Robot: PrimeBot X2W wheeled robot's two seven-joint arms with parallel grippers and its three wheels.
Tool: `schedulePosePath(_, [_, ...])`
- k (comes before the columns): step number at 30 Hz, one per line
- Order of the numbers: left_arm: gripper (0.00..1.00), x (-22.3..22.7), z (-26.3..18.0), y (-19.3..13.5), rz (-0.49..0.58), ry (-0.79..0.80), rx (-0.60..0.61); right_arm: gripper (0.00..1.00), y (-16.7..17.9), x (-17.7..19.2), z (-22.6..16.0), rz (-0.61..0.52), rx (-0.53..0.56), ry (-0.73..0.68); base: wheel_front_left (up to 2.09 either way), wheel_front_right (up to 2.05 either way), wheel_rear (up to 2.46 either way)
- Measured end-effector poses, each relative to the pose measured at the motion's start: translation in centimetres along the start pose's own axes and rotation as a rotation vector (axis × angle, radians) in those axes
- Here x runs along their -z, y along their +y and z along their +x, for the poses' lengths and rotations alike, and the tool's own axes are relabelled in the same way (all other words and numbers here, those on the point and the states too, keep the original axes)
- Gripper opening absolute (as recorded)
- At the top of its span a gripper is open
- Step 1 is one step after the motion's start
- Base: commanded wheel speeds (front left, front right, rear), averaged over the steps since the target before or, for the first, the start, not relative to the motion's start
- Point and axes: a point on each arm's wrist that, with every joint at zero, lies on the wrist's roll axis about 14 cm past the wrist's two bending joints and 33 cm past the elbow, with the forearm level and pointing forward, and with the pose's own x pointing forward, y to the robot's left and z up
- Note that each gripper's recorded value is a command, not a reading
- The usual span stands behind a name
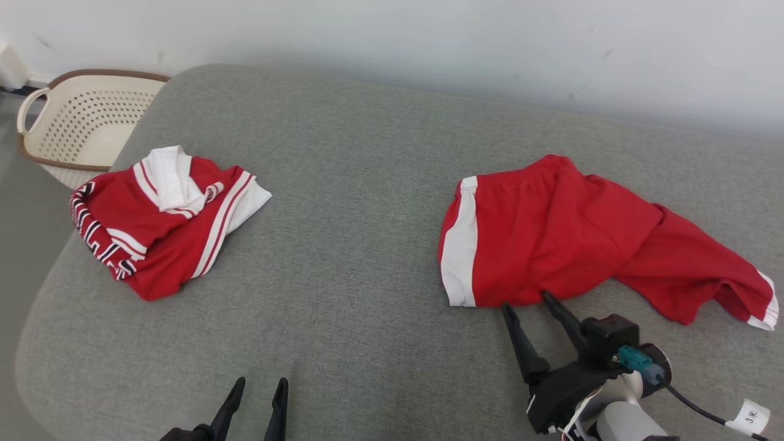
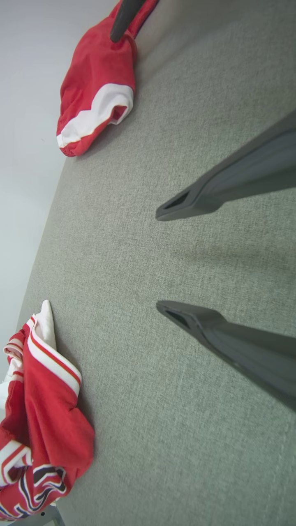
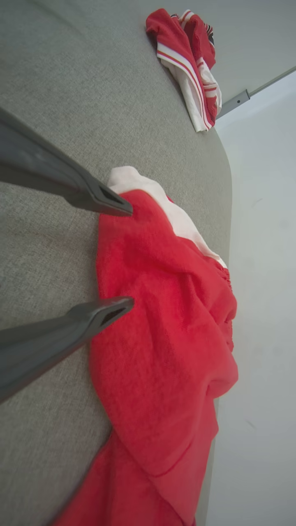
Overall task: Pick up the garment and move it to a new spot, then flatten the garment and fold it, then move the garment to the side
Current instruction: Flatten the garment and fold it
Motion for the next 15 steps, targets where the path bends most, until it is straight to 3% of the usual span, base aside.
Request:
schedulePosePath(12, [1.0, 0.4, -2.0, 2.6, 0.005, 0.017, -0.088, 1.0, 0.9, 1.8, 3.4, -0.115, -0.064, 0.093, 0.0, 0.0, 0.0])
schedulePosePath(13, [1.0, 0.4, -2.1, 2.6, 0.004, 0.017, -0.09, 0.93, 0.7, 2.0, 3.6, -0.119, -0.059, 0.103, 0.0, 0.0, 0.0])
schedulePosePath(14, [1.0, 0.4, -2.2, 2.7, 0.003, 0.016, -0.093, 0.27, 0.7, 2.2, 3.8, -0.121, -0.056, 0.113, 0.0, 0.0, 0.0])
schedulePosePath(15, [1.0, 0.3, -2.2, 2.8, 0.001, 0.014, -0.097, 0.0, 0.6, 2.2, 4.0, -0.122, -0.052, 0.117, 0.0, 0.0, 0.0])
